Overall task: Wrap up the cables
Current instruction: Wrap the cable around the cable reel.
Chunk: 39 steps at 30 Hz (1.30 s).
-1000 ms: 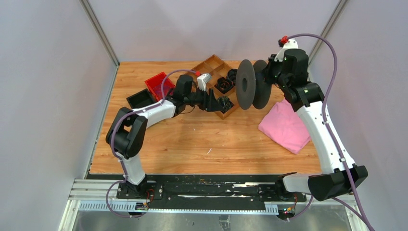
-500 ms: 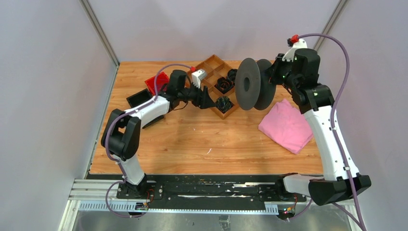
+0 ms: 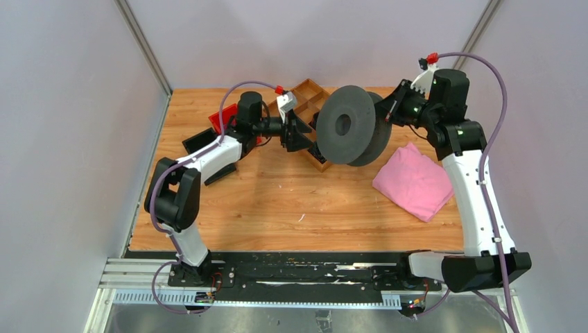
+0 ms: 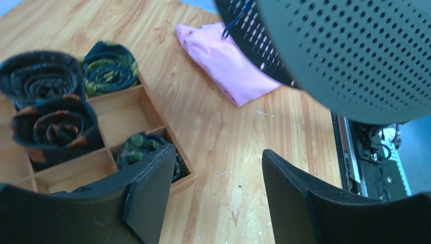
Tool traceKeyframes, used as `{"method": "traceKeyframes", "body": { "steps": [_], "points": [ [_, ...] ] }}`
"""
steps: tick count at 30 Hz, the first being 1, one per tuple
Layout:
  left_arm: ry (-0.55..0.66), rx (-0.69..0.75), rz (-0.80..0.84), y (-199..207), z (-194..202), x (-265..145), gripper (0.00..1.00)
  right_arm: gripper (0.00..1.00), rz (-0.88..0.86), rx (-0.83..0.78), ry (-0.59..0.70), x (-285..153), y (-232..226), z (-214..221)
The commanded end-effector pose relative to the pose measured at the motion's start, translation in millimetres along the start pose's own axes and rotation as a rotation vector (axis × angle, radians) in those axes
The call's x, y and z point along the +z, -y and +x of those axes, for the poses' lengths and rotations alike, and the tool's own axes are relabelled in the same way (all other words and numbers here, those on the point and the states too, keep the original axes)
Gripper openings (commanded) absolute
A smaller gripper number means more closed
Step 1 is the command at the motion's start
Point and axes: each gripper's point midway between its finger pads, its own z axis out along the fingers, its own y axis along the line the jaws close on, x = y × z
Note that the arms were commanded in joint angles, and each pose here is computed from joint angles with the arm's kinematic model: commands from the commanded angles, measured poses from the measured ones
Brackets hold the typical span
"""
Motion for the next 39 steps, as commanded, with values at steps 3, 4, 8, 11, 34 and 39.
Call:
{"method": "traceKeyframes", "body": {
  "steps": [3,4,8,11,34,39],
  "points": [
    [0.057,0.336,0.093,19,-22,-4,0.69,0.01,-0.179,0.186,-0.082,6,-21,13],
    [0.062,0.346,0.087,18,-23,-6,0.69,0.01,-0.195,0.208,-0.101,7,-23,17],
    [0.076,0.402,0.093,25,-24,-10,0.69,0.01,-0.242,0.253,-0.147,9,-26,29],
    [0.081,0.444,0.113,32,-23,-15,0.68,0.01,-0.258,0.269,-0.174,9,-27,37],
    [0.402,0.311,0.224,46,-86,-41,0.59,0.01,-0.288,0.266,-0.175,3,-34,40],
    [0.372,0.216,0.088,11,-78,-47,0.54,0.01,-0.251,0.226,-0.159,4,-28,36]
  ]
}}
